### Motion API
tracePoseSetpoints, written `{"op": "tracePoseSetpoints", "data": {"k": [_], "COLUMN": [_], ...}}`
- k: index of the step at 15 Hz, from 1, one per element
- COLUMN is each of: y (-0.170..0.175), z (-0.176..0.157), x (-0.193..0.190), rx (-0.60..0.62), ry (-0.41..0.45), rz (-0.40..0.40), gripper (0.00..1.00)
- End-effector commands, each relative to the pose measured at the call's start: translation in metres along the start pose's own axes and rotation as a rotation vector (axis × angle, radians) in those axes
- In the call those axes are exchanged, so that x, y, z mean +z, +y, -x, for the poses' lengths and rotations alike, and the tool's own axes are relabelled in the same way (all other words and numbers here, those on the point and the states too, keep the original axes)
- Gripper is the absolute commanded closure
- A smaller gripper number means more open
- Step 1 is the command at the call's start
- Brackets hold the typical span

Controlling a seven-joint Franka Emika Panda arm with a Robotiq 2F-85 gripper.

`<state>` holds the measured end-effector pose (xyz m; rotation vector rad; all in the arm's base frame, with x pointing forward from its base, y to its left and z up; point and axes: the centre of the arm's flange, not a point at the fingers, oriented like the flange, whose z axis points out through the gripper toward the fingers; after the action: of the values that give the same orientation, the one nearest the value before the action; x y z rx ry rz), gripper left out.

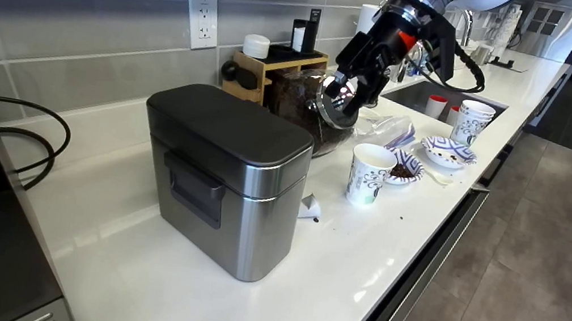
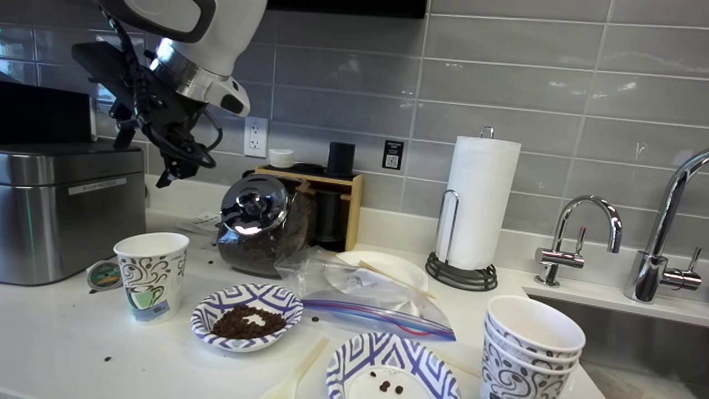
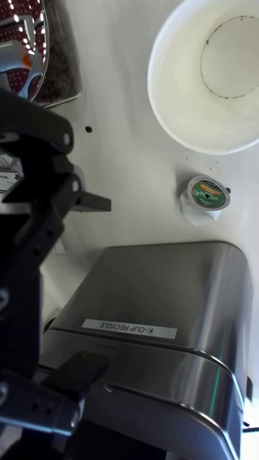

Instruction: Open the recycling bin and place the small white container in front of the bin in the bin

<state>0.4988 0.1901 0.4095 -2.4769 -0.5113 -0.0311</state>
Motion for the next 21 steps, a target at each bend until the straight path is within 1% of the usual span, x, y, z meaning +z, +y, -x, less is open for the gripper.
{"op": "tracePoseSetpoints", "data": {"k": [1, 3, 4, 8, 9, 11, 12, 14, 16, 21], "y": [0.0, 0.001, -0.001, -0.017, -0.02, -0.026, -0.029, -0.034, -0.036, -0.043], "z": [0.0, -0.002, -0.009, -0.026, -0.03, -0.037, -0.043, -0.05, -0.057, -0.074], "x": [0.0, 0.002, 0.011, 0.022, 0.025, 0.033, 0.04, 0.049, 0.059, 0.084], "rx": [-0.002, -0.002, -0.043, -0.122, -0.136, -0.146, -0.148, -0.142, -0.123, -0.053], "ry": [0.0, 0.007, 0.017, 0.083, 0.084, 0.052, 0.019, -0.033, -0.075, -0.113], "rz": [0.0, -0.016, -0.095, -0.283, -0.324, -0.412, -0.452, -0.505, -0.53, -0.578], "gripper": [0.0, 0.0, 0.0, 0.0, 0.0, 0.0, 0.0, 0.0, 0.0, 0.0]}}
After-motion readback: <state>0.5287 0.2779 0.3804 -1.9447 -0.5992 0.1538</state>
